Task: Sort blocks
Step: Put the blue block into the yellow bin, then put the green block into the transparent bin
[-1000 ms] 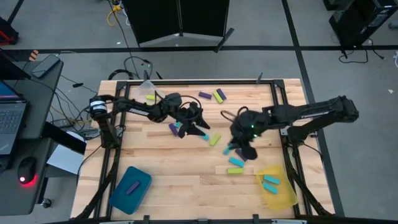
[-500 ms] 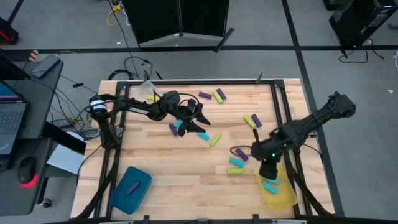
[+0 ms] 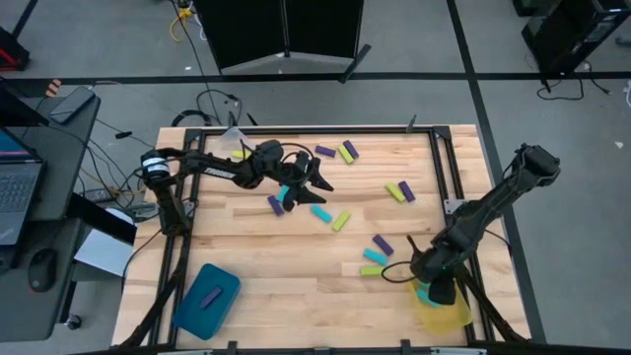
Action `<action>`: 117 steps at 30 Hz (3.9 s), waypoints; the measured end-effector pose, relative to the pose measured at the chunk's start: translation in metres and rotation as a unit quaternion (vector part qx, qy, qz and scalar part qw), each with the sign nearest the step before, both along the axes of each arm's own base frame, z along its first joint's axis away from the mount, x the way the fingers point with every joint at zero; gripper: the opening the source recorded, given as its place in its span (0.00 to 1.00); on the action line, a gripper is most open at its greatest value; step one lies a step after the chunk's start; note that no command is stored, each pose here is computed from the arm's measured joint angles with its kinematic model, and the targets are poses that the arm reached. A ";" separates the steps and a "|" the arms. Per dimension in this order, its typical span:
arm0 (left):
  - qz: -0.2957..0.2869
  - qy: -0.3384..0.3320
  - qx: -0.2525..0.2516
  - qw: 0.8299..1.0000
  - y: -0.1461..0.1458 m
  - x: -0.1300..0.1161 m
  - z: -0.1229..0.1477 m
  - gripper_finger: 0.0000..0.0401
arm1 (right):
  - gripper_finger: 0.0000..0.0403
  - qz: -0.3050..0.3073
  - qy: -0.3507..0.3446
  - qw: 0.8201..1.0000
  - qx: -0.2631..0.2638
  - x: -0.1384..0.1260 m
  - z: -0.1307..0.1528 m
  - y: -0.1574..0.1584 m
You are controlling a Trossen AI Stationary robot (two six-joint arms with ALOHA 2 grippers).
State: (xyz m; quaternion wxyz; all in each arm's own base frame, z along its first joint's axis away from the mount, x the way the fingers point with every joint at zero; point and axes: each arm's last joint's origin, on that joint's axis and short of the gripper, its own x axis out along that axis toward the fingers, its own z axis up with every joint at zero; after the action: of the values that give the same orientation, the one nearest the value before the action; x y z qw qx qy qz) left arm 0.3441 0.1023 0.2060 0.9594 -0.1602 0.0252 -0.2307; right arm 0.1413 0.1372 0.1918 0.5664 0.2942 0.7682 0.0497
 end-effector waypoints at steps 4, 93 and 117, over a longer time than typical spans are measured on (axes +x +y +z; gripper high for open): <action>0.004 0.000 0.000 1.000 0.002 -0.001 0.000 0.62 | 0.18 -0.007 0.002 1.000 0.004 -0.004 -0.011 0.001; 0.121 -0.020 0.131 0.984 -0.025 -0.050 -0.014 0.03 | 0.51 -0.227 -0.119 0.890 -0.378 0.050 -0.048 -0.236; 0.142 0.027 0.033 0.989 -0.025 -0.050 -0.017 0.03 | 0.28 -0.185 -0.503 0.767 -0.353 0.101 0.012 -0.226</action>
State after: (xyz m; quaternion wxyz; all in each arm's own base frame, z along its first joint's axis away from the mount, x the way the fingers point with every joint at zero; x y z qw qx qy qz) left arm 0.2944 0.0769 0.1895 0.9862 -0.1363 0.0357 -0.0871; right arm 0.2419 -0.0891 0.2040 0.9341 0.1421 0.2670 -0.1898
